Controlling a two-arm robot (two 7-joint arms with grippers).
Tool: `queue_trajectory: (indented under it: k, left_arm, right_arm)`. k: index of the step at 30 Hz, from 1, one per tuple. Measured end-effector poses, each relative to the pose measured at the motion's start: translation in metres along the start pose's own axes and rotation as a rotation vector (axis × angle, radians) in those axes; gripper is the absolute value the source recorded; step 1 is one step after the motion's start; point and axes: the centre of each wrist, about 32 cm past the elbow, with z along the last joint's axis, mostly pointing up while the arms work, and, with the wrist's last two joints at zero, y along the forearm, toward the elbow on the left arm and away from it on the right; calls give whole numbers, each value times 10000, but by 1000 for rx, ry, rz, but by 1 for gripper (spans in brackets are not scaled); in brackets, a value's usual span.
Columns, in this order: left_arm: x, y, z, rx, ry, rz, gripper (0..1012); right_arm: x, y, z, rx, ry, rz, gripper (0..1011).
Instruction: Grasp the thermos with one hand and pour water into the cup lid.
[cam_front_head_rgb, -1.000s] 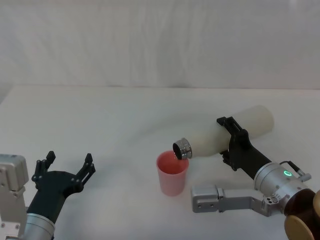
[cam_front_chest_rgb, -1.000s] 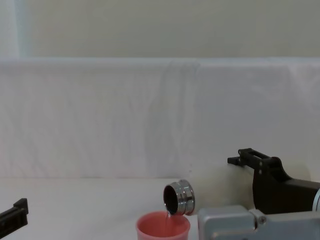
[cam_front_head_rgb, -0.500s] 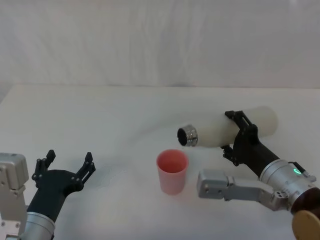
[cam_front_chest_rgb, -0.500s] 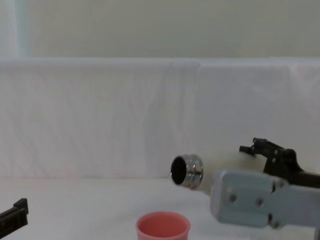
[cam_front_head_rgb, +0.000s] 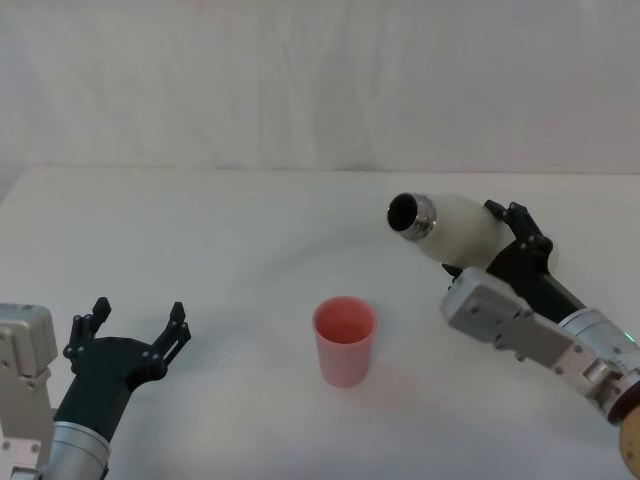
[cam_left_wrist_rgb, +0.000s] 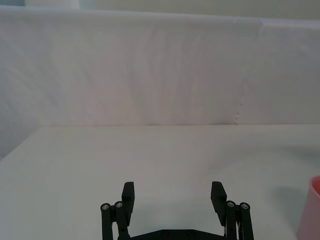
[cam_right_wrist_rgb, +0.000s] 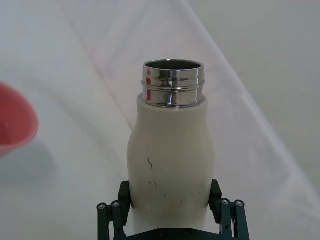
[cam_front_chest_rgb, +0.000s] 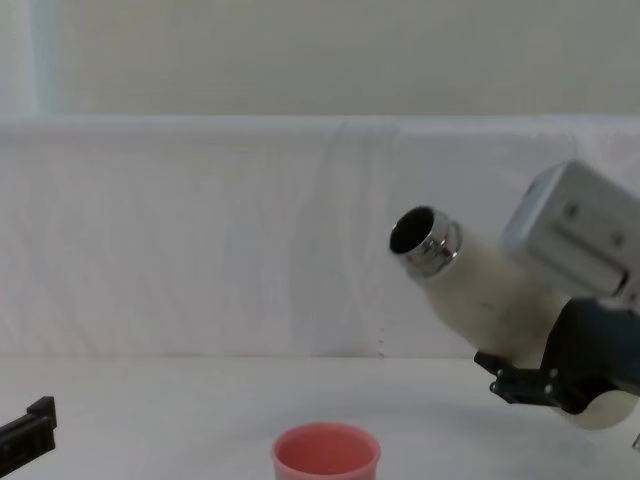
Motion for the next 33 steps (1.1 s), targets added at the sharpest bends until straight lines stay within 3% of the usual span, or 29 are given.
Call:
queue_trajectory:
  k: [9,12,15,22,33]
  left_arm:
    - [0,0,0,0,0,0,1001]
    - [0,0,0,0,0,0,1001]
    - [0,0,0,0,0,0,1001]
    - [0,0,0,0,0,0,1001]
    - [0,0,0,0,0,0,1001]
  right_arm:
    - [29,4,-33,8,255,-10,951]
    - [23,26,-67,2,385,-13,951]
    - [15,45,-95,-1,471,-15,951]
    - [6,104,-142,-5,621,-11,951]
    - [-2,208,-158,-10,810,9,951]
